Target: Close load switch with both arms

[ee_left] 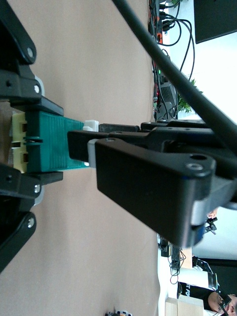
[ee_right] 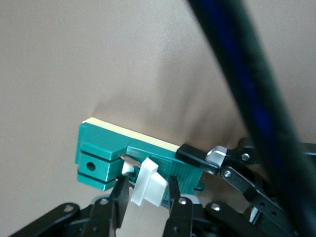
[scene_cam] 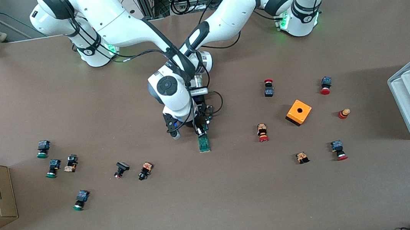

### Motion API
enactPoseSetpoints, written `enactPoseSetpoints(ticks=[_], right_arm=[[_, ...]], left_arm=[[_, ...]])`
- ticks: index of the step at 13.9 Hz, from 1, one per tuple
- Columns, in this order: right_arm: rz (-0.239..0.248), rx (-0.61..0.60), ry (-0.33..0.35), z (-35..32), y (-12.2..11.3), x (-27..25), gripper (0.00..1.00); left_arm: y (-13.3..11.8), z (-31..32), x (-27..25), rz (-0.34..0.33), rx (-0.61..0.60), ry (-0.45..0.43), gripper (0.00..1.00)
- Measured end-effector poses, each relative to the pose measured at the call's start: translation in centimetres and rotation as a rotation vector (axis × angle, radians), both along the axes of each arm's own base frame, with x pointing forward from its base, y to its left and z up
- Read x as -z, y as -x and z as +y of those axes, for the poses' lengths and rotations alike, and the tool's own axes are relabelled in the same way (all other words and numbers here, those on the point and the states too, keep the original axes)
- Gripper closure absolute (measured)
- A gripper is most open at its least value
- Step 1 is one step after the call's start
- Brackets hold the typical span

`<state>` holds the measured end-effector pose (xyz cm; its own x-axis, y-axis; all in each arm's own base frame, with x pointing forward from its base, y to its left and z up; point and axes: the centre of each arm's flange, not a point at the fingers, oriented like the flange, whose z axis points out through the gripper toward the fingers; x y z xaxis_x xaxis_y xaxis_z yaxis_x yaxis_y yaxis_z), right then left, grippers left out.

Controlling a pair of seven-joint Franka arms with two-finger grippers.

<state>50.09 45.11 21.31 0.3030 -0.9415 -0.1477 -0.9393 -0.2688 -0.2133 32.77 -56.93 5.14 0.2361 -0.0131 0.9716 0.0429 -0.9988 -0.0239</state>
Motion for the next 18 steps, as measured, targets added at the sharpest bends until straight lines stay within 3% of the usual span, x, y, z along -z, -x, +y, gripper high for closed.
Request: enactPoseSetpoints(ticks=[4, 11, 13, 18], right_arm=[[0.017, 0.006, -0.001, 0.1, -0.7, -1.0, 0.61], [-0.015, 0.036, -0.051, 0.5, -2.5, -3.0, 0.63], [-0.016, 0.037, -0.052, 0.7, -2.6, -2.9, 0.68], [-0.013, 0.041, -0.051, 0.6, -2.7, -2.7, 0.68]], left_arm=[[0.0, 0.0, 0.0, 0.000, -0.001, 0.004, 0.51], [0.0, 0.0, 0.0, 0.000, -0.001, 0.006, 0.51], [0.0, 0.0, 0.0, 0.000, -0.001, 0.005, 0.51], [0.0, 0.0, 0.0, 0.000, -0.001, 0.005, 0.51]])
